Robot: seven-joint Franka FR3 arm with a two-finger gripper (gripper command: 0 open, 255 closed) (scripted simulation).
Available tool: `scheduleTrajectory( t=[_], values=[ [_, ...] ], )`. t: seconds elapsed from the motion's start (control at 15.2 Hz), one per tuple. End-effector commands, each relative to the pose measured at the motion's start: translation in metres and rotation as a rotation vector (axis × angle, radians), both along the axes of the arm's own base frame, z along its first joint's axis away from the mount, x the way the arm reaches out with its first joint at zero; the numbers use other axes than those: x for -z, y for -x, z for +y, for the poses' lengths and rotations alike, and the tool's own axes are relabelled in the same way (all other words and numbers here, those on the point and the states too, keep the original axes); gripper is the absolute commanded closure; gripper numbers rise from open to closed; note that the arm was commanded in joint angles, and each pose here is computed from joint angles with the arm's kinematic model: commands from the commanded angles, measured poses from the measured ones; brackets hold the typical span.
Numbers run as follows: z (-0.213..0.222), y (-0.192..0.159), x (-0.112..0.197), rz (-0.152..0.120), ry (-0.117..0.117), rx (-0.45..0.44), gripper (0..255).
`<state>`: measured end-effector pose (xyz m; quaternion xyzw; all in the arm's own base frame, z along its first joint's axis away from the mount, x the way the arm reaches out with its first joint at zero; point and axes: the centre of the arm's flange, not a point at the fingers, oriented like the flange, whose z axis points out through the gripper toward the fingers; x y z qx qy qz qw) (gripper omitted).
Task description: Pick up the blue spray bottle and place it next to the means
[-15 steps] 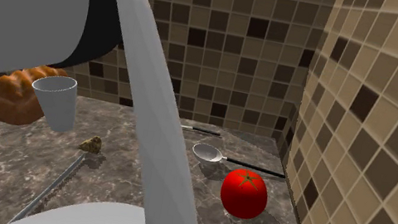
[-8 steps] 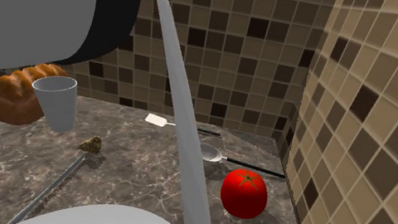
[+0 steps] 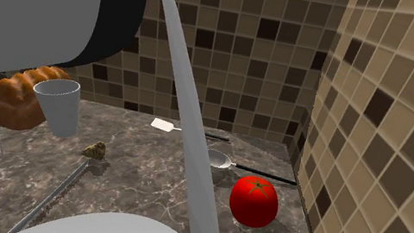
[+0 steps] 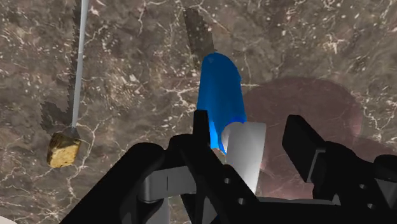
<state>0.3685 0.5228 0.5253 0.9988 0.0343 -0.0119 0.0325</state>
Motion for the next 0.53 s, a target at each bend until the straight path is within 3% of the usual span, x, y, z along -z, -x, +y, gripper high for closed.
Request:
scheduleTrajectory(
  t=[0.0, 0.26, 0.46],
  values=[
    [0.000, 0.000, 0.000, 0.000, 0.000, 0.000, 0],
    [0.000, 0.000, 0.000, 0.000, 0.000, 0.000, 0],
    [0.003, -0.001, -0.039, 0.000, 0.000, 0.000, 0]
  ],
)
